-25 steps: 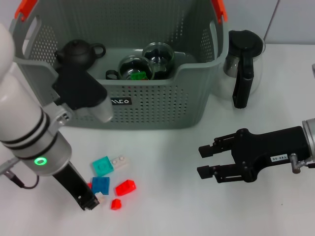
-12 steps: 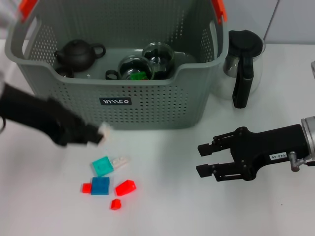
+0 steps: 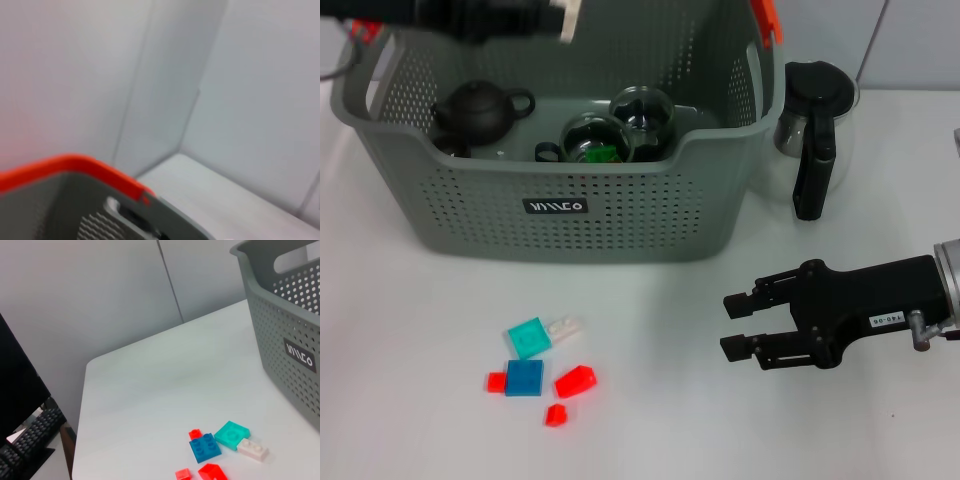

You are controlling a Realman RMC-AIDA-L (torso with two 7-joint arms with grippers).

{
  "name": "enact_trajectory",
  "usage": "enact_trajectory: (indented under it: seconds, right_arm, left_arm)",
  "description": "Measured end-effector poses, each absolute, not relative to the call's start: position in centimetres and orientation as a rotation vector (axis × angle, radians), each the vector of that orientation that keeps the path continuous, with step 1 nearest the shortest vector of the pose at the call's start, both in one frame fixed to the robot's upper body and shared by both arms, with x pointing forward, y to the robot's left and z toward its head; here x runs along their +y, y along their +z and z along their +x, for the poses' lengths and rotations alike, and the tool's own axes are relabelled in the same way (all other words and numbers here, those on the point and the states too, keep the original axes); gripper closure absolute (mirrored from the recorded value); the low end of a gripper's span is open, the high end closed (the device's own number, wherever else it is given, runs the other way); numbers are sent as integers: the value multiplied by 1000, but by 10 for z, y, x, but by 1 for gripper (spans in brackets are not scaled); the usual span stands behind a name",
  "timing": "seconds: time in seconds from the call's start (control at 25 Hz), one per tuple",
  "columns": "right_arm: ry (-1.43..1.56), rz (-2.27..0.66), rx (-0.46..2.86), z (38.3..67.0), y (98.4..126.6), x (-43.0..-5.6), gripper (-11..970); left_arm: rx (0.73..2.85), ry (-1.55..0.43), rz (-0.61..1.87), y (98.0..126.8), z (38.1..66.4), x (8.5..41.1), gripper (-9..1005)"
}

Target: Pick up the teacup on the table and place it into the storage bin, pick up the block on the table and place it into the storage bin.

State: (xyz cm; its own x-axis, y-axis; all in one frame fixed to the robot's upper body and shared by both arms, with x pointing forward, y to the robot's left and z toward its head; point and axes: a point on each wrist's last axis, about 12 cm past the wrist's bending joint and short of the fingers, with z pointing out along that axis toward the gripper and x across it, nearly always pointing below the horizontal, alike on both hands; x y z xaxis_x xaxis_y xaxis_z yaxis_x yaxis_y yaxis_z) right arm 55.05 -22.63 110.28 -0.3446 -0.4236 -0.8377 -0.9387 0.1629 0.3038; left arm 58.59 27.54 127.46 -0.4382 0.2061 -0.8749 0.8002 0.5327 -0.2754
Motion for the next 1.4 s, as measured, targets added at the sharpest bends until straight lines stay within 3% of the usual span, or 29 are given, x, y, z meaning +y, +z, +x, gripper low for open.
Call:
enact_trajectory:
  seconds: [0.28, 0.48, 0.92, 1.36, 1.4]
  right_arm:
    - [1141, -1294, 1849, 550, 1104, -226, 397]
    - [1142, -1296, 1848, 550, 1104, -226, 397]
    - [1140, -1301, 1845, 552, 1107, -224, 397]
    - [1142, -1298, 1846, 551, 1106, -225, 396]
    - [1142, -1298, 1845, 551, 1106, -225, 396]
  left_arm:
    - [2067, -686, 816, 1258, 631, 246, 839]
    - [2192, -519, 849, 1233, 649, 232, 840]
    - [2320, -331, 974, 1189, 662, 198, 840]
    - [2296, -318, 931, 1195, 661, 199, 824]
    - [2287, -330, 917, 1198, 659, 201, 781]
